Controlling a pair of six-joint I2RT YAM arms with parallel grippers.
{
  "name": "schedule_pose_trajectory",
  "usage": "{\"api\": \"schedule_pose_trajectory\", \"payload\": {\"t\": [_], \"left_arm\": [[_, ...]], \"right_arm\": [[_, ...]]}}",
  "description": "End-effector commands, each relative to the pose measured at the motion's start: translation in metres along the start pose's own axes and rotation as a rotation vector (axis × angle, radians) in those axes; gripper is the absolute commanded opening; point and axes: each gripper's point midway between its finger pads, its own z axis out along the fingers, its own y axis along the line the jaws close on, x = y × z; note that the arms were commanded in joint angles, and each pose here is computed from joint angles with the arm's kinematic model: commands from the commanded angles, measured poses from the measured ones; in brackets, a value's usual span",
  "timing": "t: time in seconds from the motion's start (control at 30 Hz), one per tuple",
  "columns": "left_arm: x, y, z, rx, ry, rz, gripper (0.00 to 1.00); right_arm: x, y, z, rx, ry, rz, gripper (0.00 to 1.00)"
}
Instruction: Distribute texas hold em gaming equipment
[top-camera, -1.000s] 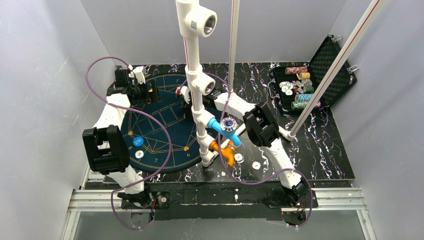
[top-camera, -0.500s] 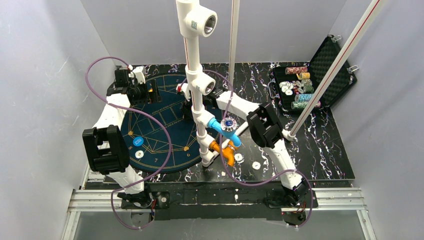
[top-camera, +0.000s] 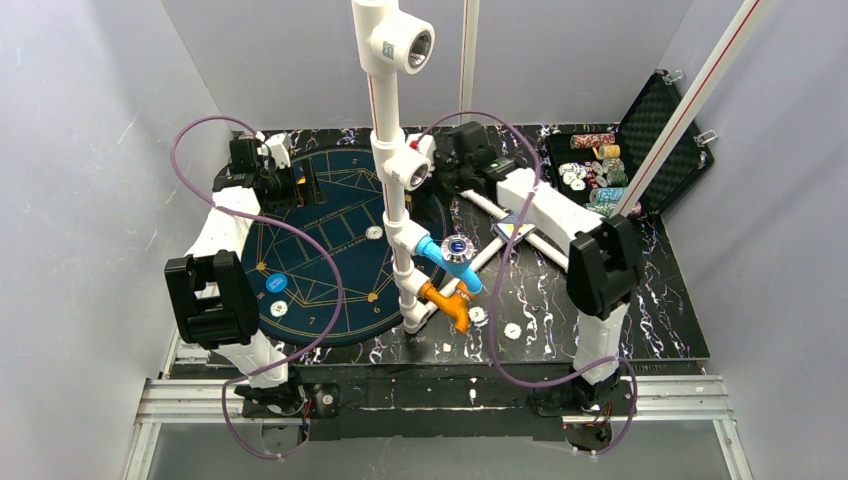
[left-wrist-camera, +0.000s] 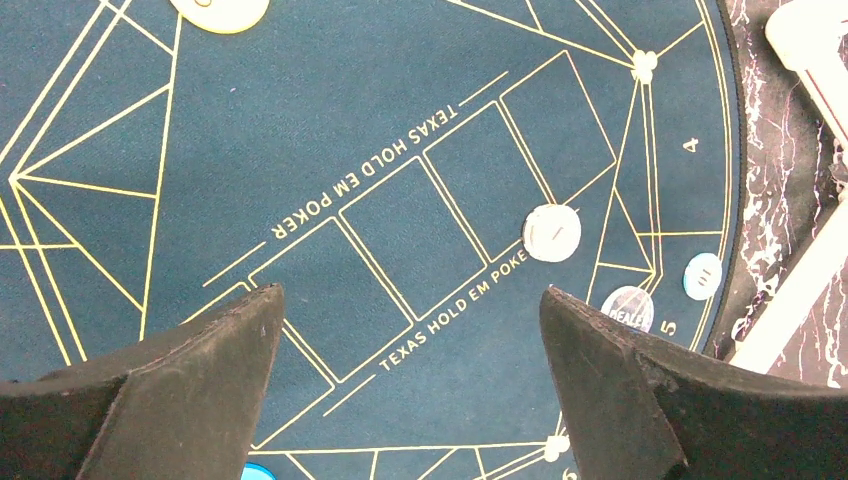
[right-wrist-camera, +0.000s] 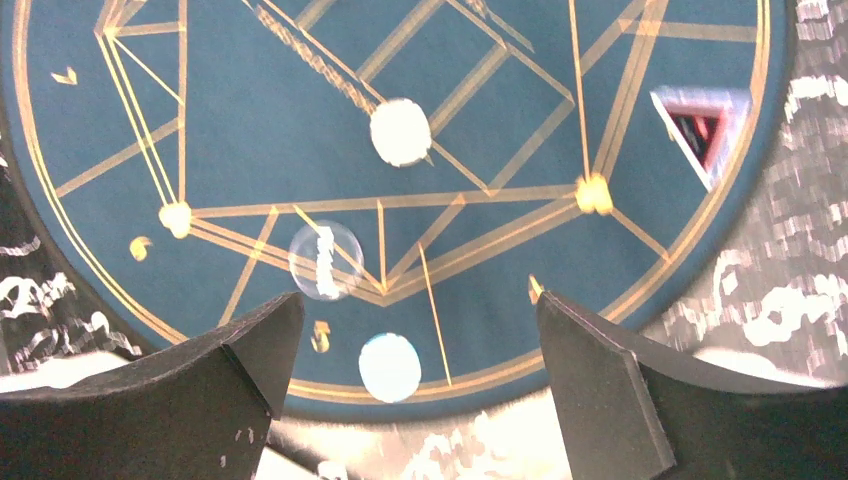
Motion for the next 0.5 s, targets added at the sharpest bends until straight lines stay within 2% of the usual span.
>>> {"api": "schedule_pose_trajectory", "payload": {"t": [0.0, 0.2, 0.4, 0.47], "left_arm": [[-0.015, -0.009, -0.018, 0.021, -0.036, -0.007, 0.99], [-0.014, -0.007, -0.018, 0.009, -0.040, 0.002, 0.99], [-0.015, -0.005, -0.019, -0.003, -0.049, 0.010, 0.99], [-0.014, -0.005, -0.020, -0.003, -0.049, 0.007, 0.99]], "right_arm": [[0.042, -0.012, -0.051, 0.036, 0.084, 0.057, 0.95], [0.110, 0.004, -0.113, 0.042, 0.230, 0.061, 0.92], [0.183, 0.053, -0.153, 0.011, 0.424, 0.017, 0.89], [0.222, 0.072, -0.163, 0.000, 0.515, 0.015, 0.88]]}}
